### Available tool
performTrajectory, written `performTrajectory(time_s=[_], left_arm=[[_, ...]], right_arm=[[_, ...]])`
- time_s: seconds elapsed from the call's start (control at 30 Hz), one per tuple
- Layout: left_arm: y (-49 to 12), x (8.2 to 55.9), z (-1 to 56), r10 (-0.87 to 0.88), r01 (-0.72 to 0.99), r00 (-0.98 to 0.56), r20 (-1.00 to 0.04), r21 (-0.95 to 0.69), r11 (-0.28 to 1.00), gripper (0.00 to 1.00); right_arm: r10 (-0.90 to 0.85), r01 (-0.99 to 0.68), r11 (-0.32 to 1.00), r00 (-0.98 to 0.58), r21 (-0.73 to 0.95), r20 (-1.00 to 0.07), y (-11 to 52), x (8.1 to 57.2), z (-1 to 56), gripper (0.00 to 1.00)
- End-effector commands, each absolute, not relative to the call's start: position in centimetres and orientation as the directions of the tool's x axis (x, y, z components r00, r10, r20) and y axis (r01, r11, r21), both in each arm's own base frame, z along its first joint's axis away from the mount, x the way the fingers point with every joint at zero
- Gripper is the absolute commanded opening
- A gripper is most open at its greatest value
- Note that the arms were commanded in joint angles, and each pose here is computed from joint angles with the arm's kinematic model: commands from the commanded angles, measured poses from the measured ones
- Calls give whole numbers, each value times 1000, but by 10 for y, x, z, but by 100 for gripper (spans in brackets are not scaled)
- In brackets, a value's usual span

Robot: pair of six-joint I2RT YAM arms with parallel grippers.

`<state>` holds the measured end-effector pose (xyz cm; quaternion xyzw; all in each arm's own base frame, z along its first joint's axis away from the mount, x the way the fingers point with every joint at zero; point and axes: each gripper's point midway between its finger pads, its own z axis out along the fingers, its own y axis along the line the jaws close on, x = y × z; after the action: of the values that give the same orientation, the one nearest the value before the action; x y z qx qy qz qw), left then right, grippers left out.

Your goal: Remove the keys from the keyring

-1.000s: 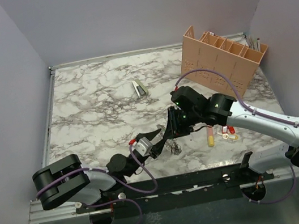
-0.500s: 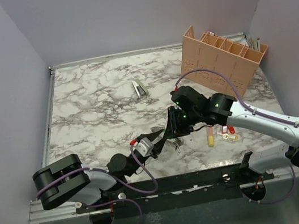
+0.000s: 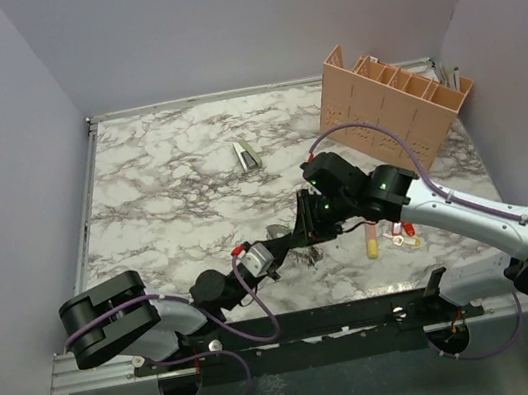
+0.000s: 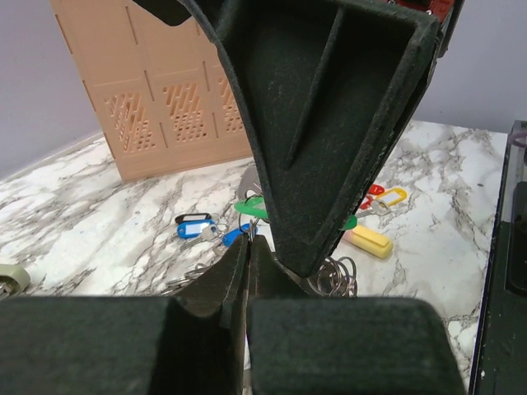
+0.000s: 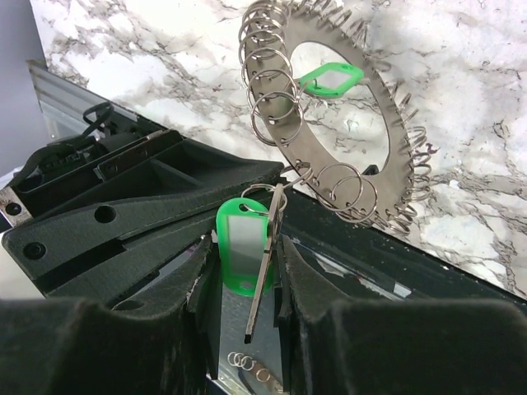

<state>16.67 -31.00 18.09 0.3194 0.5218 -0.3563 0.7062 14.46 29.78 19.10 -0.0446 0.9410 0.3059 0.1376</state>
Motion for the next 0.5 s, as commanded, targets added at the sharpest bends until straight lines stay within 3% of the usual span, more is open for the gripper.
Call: performTrajectory(time_s=[0.0, 0.47], left_arm=[[-300, 150, 243, -389, 854, 311, -867, 76, 514, 0], [-302, 136, 235, -355, 884, 305, -884, 124, 450, 0]], right_arm=[[-17, -200, 794, -951, 575, -308, 295, 141, 204, 1], [-32, -203, 796, -955, 570, -296, 278, 143, 200, 1]])
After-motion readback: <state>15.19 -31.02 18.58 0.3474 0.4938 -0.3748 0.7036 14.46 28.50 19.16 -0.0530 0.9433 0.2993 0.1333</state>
